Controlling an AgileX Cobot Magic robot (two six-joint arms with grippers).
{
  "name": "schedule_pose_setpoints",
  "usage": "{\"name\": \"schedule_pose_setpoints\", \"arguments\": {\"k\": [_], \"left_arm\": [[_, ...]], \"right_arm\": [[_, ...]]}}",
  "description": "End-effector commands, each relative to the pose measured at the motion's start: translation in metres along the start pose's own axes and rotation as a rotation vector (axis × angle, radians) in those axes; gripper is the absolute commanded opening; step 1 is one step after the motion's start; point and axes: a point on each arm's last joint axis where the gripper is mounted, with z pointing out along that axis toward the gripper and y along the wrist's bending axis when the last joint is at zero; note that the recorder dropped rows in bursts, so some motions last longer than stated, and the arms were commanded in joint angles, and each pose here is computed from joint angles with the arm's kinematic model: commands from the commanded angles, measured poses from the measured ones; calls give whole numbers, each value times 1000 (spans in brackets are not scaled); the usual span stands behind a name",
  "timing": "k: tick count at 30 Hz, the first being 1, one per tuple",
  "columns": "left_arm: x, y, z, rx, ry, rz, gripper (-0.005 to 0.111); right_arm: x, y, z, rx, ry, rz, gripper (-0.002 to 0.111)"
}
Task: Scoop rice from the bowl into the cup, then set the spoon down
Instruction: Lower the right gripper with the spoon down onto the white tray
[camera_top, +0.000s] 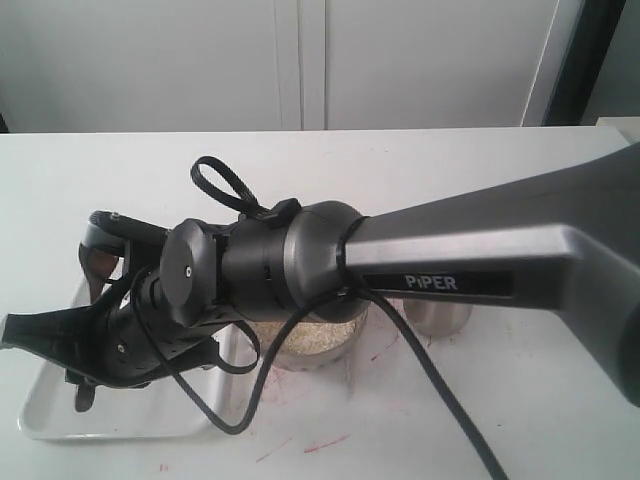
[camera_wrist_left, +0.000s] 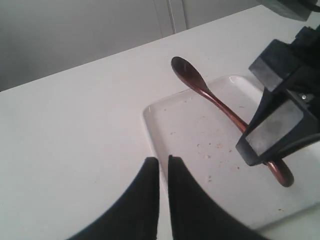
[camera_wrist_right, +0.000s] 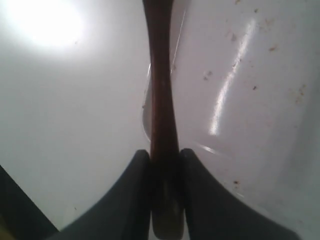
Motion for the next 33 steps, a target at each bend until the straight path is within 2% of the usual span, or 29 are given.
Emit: {"name": "schedule_pose_setpoints", "arguments": {"k": [1, 5, 14, 24, 33], "left_arm": [[-1, 0, 0, -2, -5, -5, 14], [-1, 0, 0, -2, -5, -5, 14], [-1, 0, 0, -2, -5, -5, 14], [-1, 0, 0, -2, -5, -5, 14], [-1, 0, 0, -2, -5, -5, 14]], "right_arm": [[-1, 1, 0, -3, 0, 68, 0], [1, 1, 1, -1, 5, 174, 0], [9, -9, 18, 30, 28, 261, 0], [6, -4, 19, -27, -1, 418, 0], [4, -4, 19, -34, -17, 498, 0]]}}
